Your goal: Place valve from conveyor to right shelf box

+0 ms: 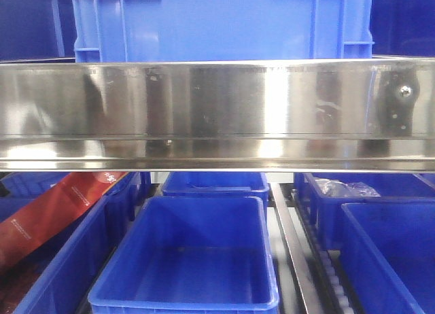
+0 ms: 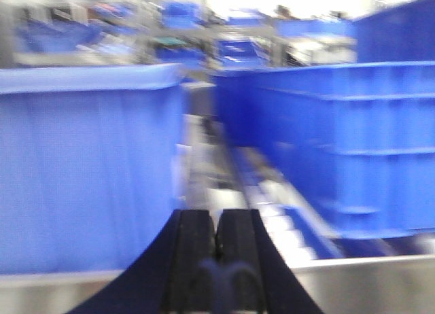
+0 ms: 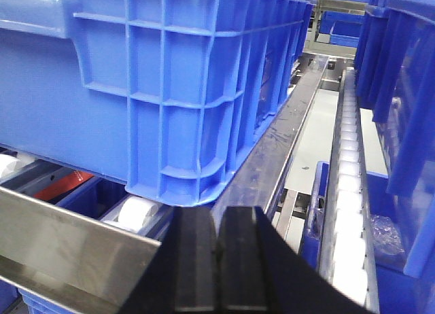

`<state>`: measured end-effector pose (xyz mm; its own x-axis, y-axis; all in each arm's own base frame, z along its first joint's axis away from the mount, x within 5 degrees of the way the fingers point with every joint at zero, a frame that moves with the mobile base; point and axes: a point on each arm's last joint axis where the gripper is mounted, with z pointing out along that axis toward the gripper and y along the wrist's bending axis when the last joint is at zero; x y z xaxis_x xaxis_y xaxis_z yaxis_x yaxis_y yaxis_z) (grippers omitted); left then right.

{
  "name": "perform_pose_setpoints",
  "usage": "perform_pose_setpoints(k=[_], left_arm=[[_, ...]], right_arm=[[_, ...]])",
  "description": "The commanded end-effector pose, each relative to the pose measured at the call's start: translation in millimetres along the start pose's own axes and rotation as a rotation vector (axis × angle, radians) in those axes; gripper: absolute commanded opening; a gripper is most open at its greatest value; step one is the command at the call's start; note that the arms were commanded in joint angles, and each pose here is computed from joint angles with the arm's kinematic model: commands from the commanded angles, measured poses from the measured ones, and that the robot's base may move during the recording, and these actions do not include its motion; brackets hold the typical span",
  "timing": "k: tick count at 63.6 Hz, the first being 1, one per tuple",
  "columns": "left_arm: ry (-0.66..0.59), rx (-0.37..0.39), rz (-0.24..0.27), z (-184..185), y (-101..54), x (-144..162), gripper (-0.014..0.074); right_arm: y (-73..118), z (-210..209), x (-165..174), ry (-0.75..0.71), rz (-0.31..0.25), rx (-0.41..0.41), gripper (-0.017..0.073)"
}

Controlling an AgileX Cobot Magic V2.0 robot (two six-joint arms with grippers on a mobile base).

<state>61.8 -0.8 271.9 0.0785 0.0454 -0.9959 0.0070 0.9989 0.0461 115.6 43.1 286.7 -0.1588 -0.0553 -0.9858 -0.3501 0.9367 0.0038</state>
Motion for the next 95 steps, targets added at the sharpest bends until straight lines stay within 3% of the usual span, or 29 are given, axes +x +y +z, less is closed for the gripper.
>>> perform_pose_setpoints(k=[1, 13, 87, 95], left_arm=[[-0.014, -0.045, 0.005, -9.1, 1.6, 18.5, -0.0111], [0.016, -0.072, 0.006, -10.4, 1.4, 60.1, -0.0111], [0.022, -0.072, 0.006, -10.4, 1.4, 60.7, -0.0111], [0.022, -0.072, 0.006, -10.4, 1.4, 60.7, -0.0111]], right_arm=[[-0.7, -0.9, -1.7, -0.024, -0.007, 0.006, -0.0156], [-0.7, -0.9, -1.7, -0.024, -0.007, 0.006, -0.0156], [-0.8, -2.4, -3.3, -0.042, -0.007, 0.007, -0.0156], [-6.9, -14.1, -5.3, -0.067, 0.000, 0.062, -0.0156]])
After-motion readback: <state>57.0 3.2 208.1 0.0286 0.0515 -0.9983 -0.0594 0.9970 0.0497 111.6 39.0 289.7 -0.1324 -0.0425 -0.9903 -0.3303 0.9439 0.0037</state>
